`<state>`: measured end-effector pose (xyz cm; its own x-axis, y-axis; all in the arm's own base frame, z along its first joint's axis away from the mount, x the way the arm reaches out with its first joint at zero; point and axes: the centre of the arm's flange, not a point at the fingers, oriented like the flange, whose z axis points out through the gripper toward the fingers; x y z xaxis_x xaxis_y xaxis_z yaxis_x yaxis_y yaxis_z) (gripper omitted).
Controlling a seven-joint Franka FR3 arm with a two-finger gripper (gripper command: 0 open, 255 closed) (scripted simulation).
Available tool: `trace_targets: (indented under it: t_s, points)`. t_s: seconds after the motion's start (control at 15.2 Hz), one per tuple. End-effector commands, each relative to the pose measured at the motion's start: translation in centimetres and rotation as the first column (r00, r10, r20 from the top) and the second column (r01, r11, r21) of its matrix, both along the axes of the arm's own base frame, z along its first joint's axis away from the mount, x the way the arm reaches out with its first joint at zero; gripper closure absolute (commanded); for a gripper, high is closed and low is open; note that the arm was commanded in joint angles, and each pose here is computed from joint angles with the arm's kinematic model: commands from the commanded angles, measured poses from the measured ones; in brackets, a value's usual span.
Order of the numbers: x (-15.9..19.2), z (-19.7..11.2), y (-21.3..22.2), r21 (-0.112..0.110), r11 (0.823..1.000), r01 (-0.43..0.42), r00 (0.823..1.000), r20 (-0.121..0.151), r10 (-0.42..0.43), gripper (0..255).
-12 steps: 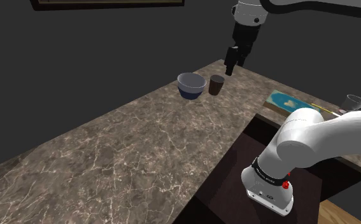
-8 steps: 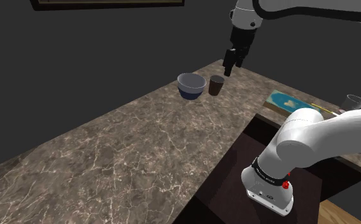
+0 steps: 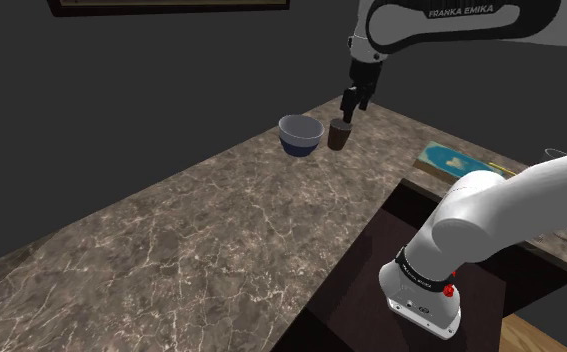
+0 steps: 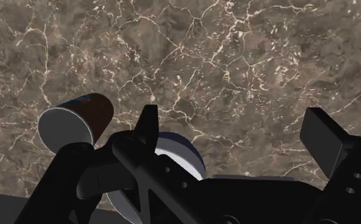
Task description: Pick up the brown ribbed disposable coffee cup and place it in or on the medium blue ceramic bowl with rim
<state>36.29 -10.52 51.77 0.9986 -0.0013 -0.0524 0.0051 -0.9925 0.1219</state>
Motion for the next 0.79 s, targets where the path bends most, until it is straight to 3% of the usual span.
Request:
trace_targets:
  t_s: [0.0, 0.73]
  points:
    - [1.2, -1.6, -1.8, -0.002, 1.000, -0.004, 1.000, -0.003, 0.004, 0]
    - [8.1, -9.6, -11.9, -0.012, 1.000, -0.022, 0.999, -0.028, 0.022, 0]
